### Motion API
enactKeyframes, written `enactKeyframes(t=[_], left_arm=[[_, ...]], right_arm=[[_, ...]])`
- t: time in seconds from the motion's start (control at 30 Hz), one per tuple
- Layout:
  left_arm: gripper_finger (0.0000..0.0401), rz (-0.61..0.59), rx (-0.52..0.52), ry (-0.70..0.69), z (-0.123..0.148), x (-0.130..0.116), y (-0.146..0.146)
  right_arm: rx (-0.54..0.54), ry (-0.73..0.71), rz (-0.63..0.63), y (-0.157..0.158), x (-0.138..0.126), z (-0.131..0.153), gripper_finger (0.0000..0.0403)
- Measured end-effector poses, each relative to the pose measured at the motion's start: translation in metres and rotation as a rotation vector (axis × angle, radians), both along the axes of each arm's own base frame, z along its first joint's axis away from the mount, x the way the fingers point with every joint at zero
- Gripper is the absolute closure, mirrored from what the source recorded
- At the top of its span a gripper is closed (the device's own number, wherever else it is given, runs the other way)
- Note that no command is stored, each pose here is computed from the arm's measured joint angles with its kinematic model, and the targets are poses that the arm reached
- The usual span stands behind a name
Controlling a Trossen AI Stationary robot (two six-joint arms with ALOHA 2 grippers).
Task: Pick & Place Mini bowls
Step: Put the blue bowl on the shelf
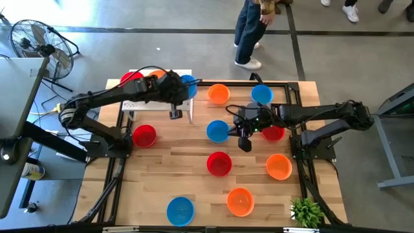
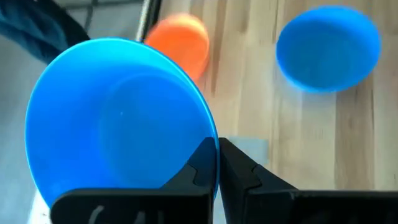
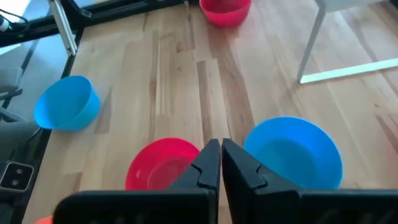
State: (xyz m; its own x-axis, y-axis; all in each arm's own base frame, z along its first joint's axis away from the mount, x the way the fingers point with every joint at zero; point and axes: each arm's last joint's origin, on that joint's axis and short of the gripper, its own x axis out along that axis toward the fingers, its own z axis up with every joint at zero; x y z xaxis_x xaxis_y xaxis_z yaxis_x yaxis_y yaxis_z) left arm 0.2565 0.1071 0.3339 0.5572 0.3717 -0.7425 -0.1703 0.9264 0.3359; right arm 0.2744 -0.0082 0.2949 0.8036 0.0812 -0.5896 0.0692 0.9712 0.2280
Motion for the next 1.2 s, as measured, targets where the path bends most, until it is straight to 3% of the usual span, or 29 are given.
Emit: enactKeyframes(t=[0.33, 0.9, 1.2], left_arm=[[0.0401, 0.083, -0.010, 0.055, -0.014, -0.001, 0.032], [0.0400, 0.076, -0.036, 0.069, -0.018, -0.001, 0.033], [0.0349, 0.101, -0.020, 0.068, -0.018, 0.000, 0.034]], right_arm=[[-0.028, -0.046, 0.023, 0.000, 0.002, 0.003, 0.0399], [-0.043, -0.056, 0.033, 0.000, 0.003, 0.004, 0.0401], [-0.043, -0.056, 0.033, 0.000, 0.003, 0.004, 0.0402]])
